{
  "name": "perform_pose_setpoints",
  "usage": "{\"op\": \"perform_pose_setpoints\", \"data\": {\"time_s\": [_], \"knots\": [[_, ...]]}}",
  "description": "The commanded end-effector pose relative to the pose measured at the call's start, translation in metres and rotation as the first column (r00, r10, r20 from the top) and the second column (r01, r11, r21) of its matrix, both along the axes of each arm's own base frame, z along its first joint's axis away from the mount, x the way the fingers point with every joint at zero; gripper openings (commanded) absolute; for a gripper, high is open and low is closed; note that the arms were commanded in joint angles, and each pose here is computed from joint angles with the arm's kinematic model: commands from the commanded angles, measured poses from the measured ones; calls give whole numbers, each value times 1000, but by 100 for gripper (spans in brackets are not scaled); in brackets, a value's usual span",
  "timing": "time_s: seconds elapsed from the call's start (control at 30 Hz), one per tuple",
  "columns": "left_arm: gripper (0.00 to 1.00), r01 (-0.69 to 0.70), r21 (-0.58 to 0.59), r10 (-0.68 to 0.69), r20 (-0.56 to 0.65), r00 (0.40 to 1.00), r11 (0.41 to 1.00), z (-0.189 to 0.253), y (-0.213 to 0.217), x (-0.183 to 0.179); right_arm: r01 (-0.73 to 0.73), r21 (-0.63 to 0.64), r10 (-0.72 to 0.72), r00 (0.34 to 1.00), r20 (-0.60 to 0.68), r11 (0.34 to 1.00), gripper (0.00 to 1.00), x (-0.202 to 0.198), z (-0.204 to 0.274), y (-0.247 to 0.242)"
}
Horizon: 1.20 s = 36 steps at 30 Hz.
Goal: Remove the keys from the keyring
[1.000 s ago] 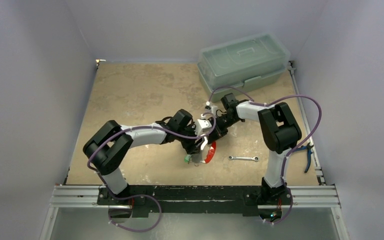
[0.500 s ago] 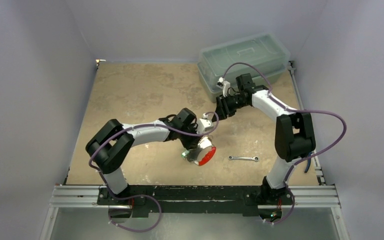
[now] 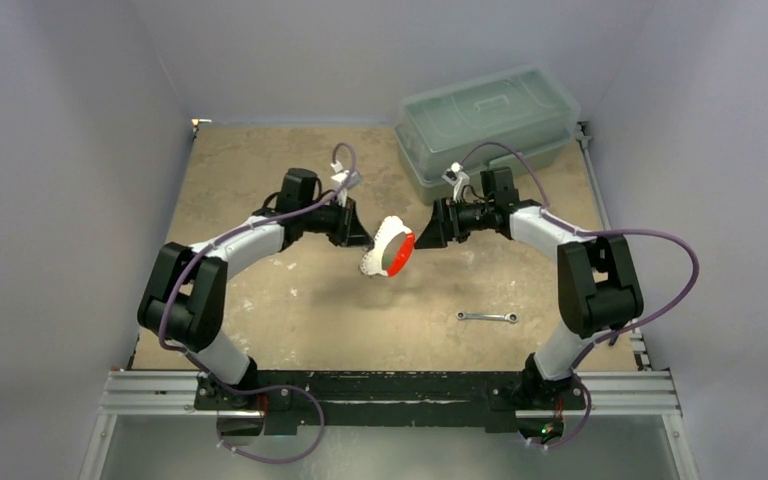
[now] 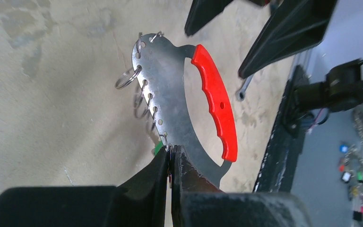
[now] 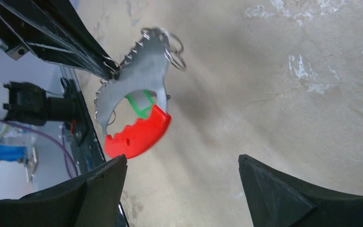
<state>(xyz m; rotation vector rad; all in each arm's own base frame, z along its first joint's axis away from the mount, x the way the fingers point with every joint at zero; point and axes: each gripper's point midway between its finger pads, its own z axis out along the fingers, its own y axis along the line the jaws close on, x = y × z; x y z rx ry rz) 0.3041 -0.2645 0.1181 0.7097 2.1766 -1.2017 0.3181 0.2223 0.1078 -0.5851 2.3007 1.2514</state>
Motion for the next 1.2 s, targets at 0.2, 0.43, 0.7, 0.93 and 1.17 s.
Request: {"op": "perform_pose_setpoints", "data": {"time_s": [0.2, 0.43, 0.7, 0.93, 1.17], "knots": [[0, -74, -304, 70, -25, 997, 950, 73, 8, 16, -14, 337, -26, 993, 114, 941, 96, -4, 78, 39], [0, -133, -405, 111, -75, 991, 905, 89, 10, 18, -28, 459, -29, 993, 117, 888, 92, -19, 115, 66], [0, -199, -488, 172, -100, 980, 850, 104, 15, 22, 118, 405, -129, 992, -1, 907, 67, 3, 102, 77], [0, -201, -499, 186, -81, 979, 843, 105, 17, 21, 143, 414, -141, 989, -35, 899, 24, 7, 110, 80], [34, -83, -279, 84, -8, 996, 957, 84, 24, 19, 91, 396, -100, 995, 0, 914, 0, 5, 118, 78]]}}
